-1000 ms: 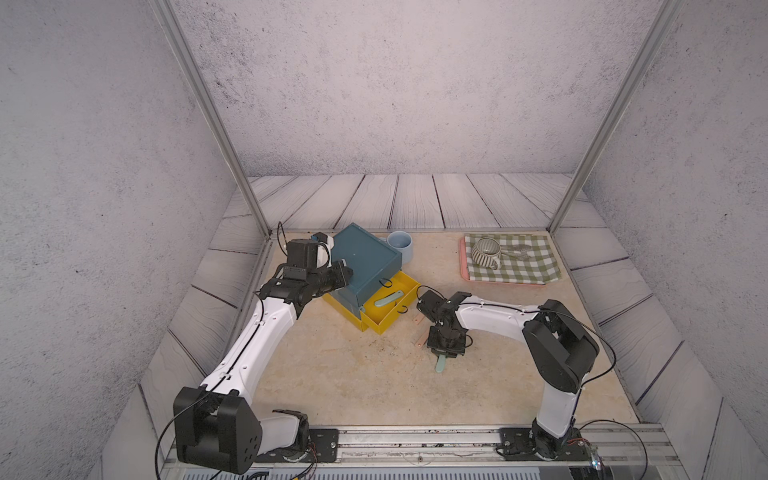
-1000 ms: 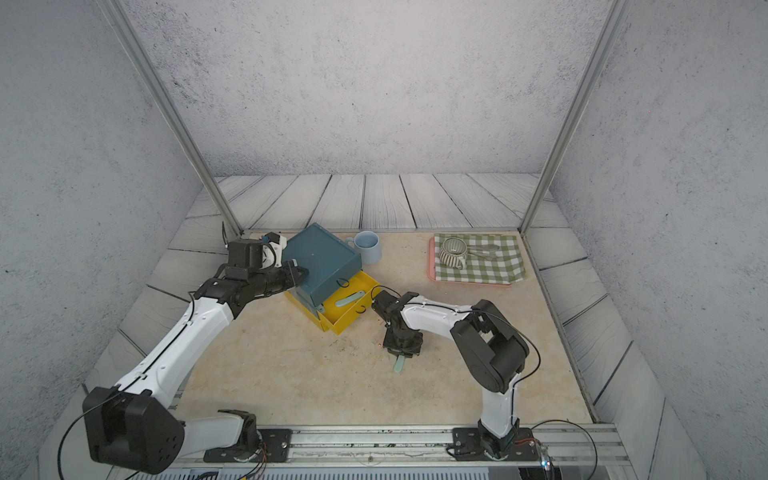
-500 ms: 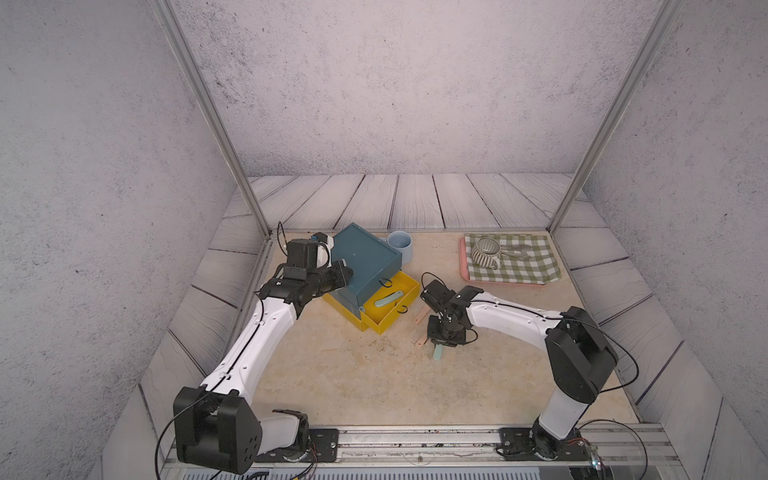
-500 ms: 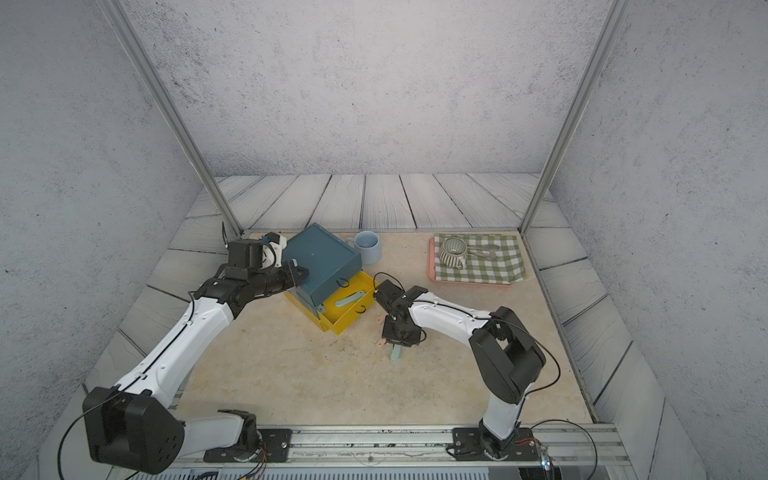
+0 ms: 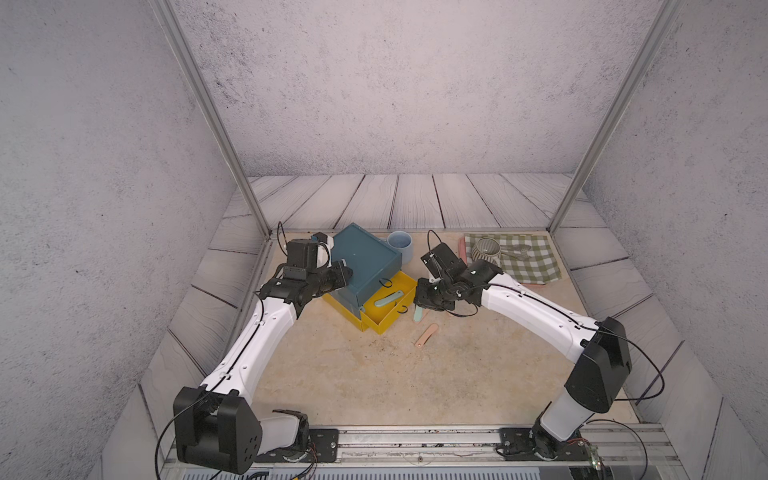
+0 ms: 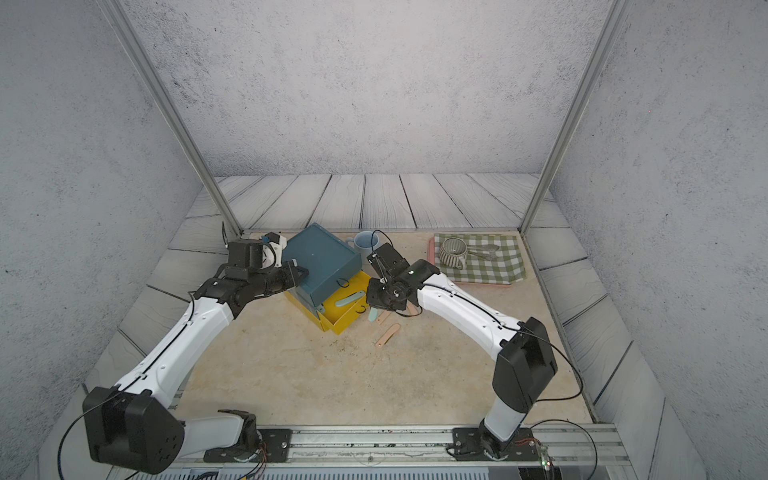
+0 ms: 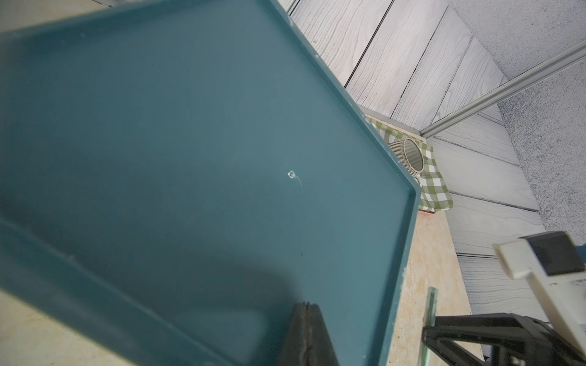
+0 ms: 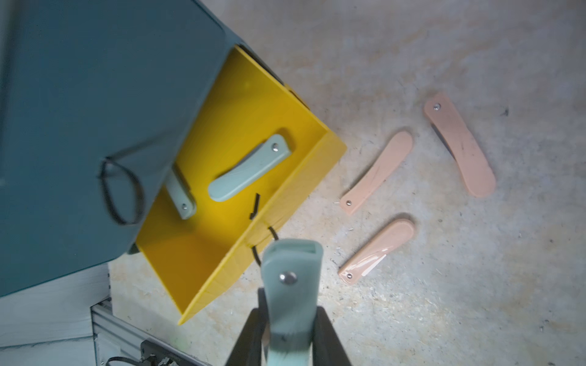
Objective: Place the fruit knives into the drawer by color
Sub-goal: Pick up the fruit knife from the center of the board, then place the fruit knife in the drawer.
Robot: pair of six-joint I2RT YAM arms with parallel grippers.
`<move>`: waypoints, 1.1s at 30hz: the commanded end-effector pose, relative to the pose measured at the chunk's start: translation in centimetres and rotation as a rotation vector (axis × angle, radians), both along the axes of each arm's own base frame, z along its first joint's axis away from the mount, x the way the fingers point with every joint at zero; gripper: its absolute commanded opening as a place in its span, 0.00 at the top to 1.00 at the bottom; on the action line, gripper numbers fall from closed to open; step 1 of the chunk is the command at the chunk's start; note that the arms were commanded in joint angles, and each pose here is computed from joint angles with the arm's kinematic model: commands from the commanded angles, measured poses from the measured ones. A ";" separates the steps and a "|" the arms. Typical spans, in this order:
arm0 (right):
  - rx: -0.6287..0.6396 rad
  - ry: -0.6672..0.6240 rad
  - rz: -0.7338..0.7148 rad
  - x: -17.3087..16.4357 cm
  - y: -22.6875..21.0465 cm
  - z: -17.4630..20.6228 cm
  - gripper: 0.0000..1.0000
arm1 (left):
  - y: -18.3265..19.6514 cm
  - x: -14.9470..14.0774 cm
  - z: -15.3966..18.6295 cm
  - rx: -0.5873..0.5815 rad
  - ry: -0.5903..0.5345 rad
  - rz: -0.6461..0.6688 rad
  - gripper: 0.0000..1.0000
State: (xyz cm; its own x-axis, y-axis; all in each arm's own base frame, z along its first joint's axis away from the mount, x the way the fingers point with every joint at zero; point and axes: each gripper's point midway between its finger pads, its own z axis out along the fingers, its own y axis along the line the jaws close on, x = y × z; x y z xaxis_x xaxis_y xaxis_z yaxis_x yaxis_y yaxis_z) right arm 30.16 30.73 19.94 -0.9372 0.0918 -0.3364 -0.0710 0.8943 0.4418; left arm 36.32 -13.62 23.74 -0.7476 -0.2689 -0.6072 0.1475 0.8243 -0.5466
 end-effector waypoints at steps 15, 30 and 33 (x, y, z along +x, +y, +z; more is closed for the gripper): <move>0.159 -0.009 0.040 2.6 5.0 0.8 0.75 | 1.1 -1.2 -3.8 0.058 0.133 0.024 1.00; 0.197 0.023 0.041 3.4 6.7 -0.6 0.75 | 1.0 -1.1 -4.0 0.051 0.139 0.020 1.00; 0.194 0.027 0.042 3.7 6.9 -1.0 0.75 | 1.0 -1.1 -4.0 0.052 0.139 0.022 1.00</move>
